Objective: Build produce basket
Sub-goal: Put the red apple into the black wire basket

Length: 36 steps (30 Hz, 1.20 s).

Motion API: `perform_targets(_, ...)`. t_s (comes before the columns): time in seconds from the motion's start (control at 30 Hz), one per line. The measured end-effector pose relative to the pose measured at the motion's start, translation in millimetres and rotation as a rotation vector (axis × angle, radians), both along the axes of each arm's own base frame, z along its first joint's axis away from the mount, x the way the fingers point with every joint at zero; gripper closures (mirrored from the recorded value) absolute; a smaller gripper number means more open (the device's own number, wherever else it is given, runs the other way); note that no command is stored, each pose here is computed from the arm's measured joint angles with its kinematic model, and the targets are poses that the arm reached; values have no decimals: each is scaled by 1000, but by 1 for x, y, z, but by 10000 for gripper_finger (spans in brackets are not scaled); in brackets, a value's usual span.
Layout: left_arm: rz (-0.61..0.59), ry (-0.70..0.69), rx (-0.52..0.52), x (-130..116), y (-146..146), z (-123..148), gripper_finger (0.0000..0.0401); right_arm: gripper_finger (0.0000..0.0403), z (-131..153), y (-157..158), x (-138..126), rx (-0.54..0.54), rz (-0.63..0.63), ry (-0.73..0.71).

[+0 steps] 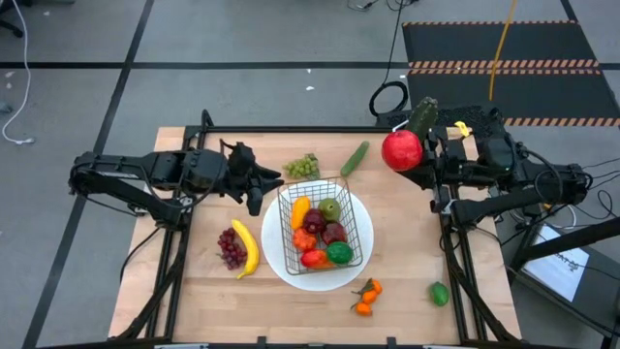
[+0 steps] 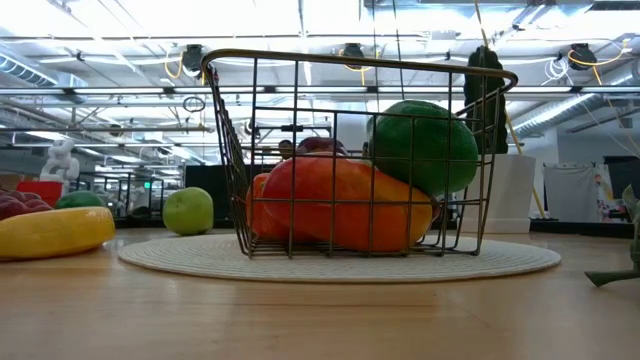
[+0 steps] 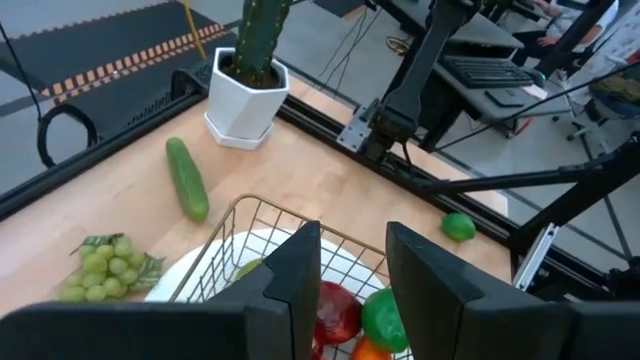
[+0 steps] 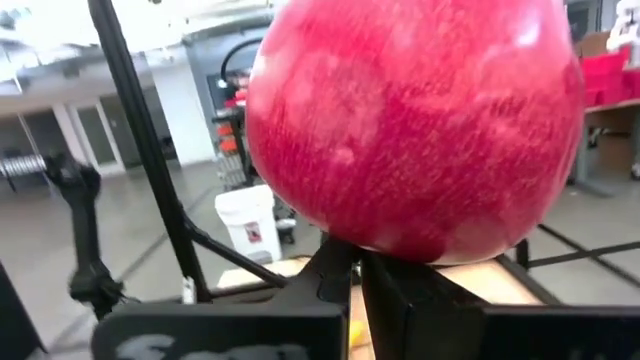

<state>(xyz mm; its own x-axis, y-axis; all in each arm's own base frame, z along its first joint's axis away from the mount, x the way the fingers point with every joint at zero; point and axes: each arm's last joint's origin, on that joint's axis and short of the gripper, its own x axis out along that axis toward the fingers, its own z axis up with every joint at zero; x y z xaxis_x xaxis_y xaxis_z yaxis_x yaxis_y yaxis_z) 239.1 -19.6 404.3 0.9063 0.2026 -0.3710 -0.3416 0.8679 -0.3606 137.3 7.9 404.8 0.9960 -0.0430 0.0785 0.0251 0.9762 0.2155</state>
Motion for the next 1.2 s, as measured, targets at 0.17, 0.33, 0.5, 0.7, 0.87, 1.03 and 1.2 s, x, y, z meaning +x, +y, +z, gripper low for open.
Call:
perform_targets(0.17, 2, 0, 1, 0, 0, 0, 286, 399, 5, 0, 1, 129, 12, -59)
perform_targets(0.33, 1, 0, 1, 0, 0, 0, 286, 399, 7, 0, 1, 264, 28, -88)
perform_targets(0.5, 1, 0, 1, 0, 0, 0, 286, 399, 7, 0, 1, 400, 44, -91)
perform_targets(0.7, 1, 1, 1, 0, 0, 0, 286, 399, 7, 0, 1, 518, 57, -96)
perform_targets(0.87, 1, 1, 1, 0, 0, 0, 286, 398, 7, 0, 1, 610, 68, -100)
perform_targets(1.03, 2, 1, 0, 0, 0, 0, 286, 398, 7, 0, 1, 684, 77, -102)
perform_targets(1.2, 2, 0, -1, 0, 0, 0, 286, 398, 7, 0, 1, 747, 84, -104)
